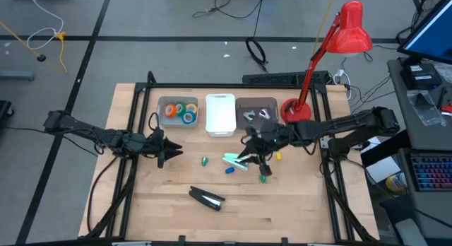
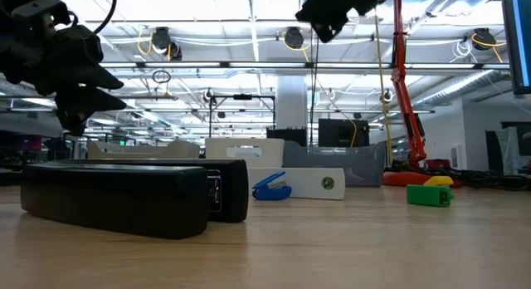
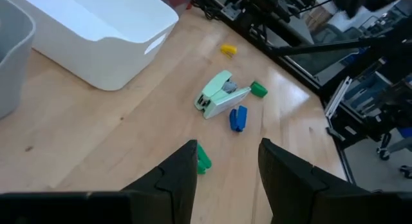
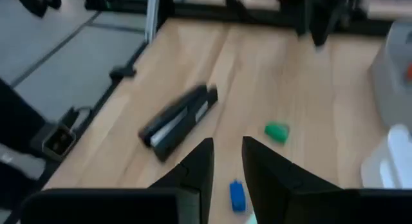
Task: Pick and place Stapler, Stapler remover, tape
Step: Put the black stapler into the white bin
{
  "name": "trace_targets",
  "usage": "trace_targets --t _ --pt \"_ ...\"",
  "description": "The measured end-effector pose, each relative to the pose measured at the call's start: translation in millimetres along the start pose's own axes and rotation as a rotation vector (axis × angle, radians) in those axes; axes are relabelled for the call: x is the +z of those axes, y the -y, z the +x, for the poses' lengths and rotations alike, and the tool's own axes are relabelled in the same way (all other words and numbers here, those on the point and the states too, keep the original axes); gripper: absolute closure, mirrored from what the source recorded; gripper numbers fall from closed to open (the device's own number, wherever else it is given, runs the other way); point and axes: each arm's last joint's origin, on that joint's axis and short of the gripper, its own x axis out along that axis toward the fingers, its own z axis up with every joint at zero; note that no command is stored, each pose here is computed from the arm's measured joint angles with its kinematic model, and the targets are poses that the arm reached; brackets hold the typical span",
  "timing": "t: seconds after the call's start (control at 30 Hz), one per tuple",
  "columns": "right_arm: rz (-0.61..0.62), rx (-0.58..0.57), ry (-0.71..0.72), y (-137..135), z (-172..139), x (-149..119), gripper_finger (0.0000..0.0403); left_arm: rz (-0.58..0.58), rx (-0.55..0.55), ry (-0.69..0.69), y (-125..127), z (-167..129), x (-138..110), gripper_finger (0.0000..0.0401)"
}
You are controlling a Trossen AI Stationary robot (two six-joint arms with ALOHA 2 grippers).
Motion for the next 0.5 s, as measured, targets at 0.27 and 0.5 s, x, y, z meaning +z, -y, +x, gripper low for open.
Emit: trace_targets --t 0.27,0.5 --pt "0.073 -0.022 0.078 -22.0 32.0 1.1 0.0330 0.137 -0.084 -0.042 3.0 -0.6 -0.7 0.0237" --pt "0.148 -0.025 0.045 -34.4 60.0 -12.0 0.0330 0.189 -0.155 -0.023 6.0 -4.5 2.3 0.0237"
